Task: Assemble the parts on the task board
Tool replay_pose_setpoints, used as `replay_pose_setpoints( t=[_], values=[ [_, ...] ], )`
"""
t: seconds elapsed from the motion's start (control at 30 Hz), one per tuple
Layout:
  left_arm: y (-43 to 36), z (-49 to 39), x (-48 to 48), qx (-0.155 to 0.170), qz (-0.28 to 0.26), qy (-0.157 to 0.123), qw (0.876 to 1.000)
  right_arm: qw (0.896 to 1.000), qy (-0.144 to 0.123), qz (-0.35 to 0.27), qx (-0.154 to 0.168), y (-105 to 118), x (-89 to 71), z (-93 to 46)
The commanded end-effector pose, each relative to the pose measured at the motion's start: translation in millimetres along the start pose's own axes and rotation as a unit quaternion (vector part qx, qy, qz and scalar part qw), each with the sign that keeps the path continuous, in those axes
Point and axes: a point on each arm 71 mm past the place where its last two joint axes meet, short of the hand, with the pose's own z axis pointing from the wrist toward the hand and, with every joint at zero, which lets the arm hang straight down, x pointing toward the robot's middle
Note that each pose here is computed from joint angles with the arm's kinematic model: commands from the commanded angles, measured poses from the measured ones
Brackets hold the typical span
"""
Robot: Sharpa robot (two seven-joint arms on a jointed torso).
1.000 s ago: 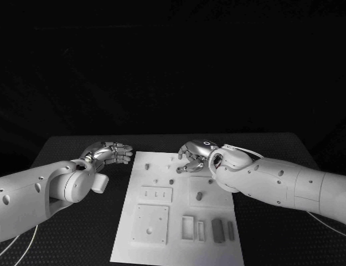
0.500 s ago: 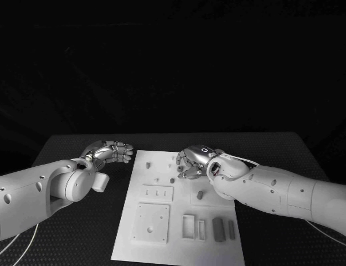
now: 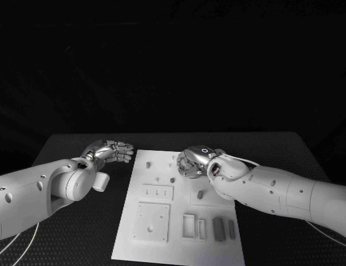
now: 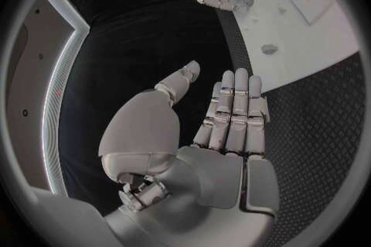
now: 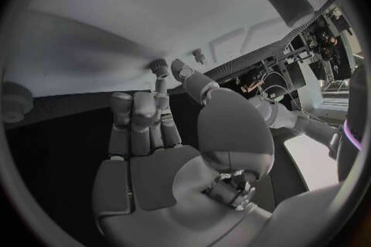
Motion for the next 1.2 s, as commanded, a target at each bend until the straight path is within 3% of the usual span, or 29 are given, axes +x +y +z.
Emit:
replay_pose_setpoints(
  t=[0.03,1.2],
  values=[
    [-1.5,0.2,2.3,0.007,0.001,0.008,1.000,1.000,0.005,-0.006,-0.007,1.6,1.2,0.3],
    [-1.0,0.1,1.3,0.006,0.001,0.007,1.000,0.999,0.039,-0.012,0.011,-2.9,7.2,3.8]
  ],
)
